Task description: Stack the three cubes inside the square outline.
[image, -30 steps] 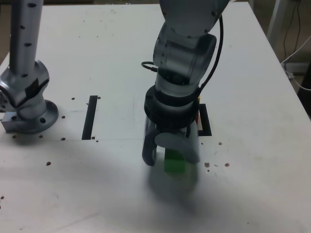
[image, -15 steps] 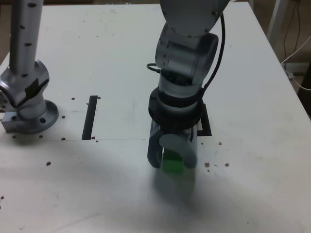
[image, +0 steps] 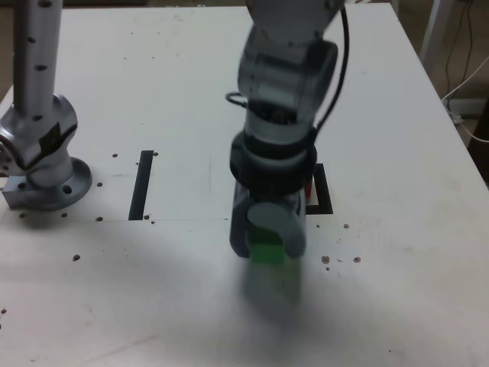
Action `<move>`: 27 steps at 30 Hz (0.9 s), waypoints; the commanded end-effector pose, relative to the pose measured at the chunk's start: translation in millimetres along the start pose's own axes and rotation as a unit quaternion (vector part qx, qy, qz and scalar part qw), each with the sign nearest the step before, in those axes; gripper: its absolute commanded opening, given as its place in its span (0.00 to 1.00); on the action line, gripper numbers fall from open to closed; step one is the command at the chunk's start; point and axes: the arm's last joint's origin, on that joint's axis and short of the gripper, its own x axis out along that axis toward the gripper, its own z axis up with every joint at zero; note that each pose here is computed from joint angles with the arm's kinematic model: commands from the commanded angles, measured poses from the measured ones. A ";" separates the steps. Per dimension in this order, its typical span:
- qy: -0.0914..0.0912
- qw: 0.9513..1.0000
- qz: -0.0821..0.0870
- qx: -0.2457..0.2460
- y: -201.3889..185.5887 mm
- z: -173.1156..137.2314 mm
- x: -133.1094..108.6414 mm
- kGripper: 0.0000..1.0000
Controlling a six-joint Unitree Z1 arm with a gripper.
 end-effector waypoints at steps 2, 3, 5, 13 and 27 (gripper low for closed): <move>0.001 1.000 0.010 -0.009 6.7 -12.1 -23.4 0.18; 0.004 1.000 0.014 -0.012 8.7 -15.5 -30.5 0.18; 0.006 1.000 0.023 -0.015 13.1 -21.4 -45.6 0.18; -0.018 0.999 0.027 -0.005 39.2 -24.8 -92.8 0.18; -0.023 0.999 0.025 -0.018 98.6 -3.4 -95.1 0.18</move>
